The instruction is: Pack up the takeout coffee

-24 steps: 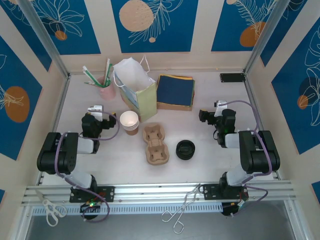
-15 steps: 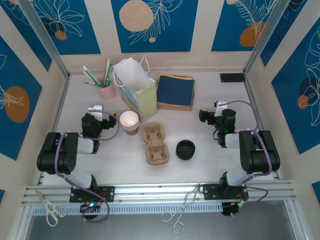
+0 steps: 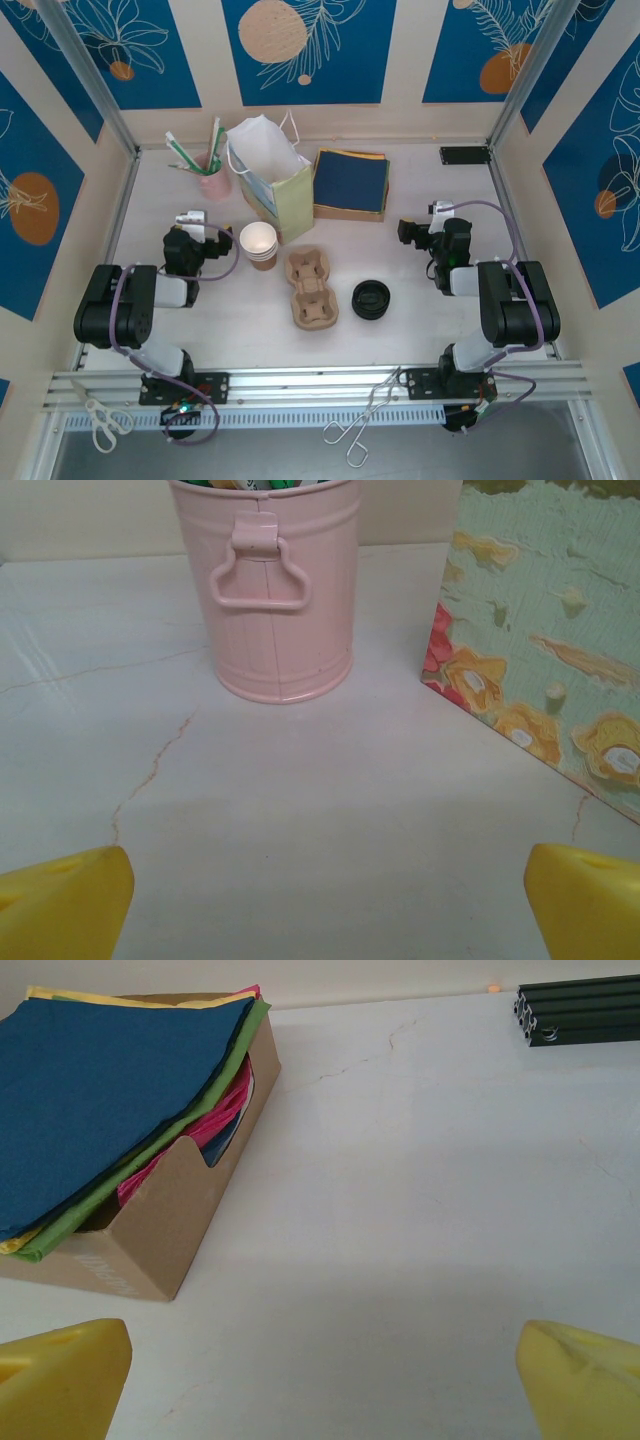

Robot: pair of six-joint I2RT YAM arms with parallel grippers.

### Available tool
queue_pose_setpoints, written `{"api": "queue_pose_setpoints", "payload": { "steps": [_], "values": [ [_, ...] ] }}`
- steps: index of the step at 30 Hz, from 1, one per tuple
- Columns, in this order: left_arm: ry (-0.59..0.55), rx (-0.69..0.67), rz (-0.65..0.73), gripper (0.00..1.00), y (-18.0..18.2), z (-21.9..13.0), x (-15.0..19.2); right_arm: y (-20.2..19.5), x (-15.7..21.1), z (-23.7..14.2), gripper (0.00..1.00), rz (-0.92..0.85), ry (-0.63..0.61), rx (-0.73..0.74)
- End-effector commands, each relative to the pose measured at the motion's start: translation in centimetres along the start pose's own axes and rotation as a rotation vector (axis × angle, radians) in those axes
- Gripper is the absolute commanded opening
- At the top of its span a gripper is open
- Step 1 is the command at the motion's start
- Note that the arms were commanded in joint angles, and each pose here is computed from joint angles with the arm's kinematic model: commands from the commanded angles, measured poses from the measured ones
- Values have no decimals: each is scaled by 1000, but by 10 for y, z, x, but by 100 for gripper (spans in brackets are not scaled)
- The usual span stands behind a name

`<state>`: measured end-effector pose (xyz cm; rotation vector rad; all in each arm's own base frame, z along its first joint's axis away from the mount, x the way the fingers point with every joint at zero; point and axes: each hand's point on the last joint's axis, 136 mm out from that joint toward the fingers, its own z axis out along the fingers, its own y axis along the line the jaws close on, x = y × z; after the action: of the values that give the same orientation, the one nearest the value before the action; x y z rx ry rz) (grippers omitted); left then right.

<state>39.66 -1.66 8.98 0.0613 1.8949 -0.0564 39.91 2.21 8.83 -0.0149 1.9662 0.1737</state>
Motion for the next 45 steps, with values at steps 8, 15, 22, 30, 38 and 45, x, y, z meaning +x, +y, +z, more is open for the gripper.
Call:
{"api": "queue_pose_setpoints", "payload": {
  "steps": [8, 15, 22, 30, 38, 45],
  "values": [
    [-36, -85, -9, 100, 15, -18, -16, 15, -12, -7, 99, -35, -1, -36],
    [56, -469, -174, 100, 77, -66, -64, 12, -42, -33, 99, 37, 27, 68],
    [291, -475, -327, 100, 70, -101, -95, 25, -74, -74, 99, 366, 78, -13],
    [426, -340, -493, 100, 36, -133, -90, 50, -82, -116, 99, 661, 167, -128],
    [377, -76, -541, 100, -8, -163, -95, 98, -80, -138, 99, 592, 241, -267],
    [444, 55, -596, 100, -34, -171, -88, 154, -65, -165, 99, 383, 288, -319]
  ]
}}
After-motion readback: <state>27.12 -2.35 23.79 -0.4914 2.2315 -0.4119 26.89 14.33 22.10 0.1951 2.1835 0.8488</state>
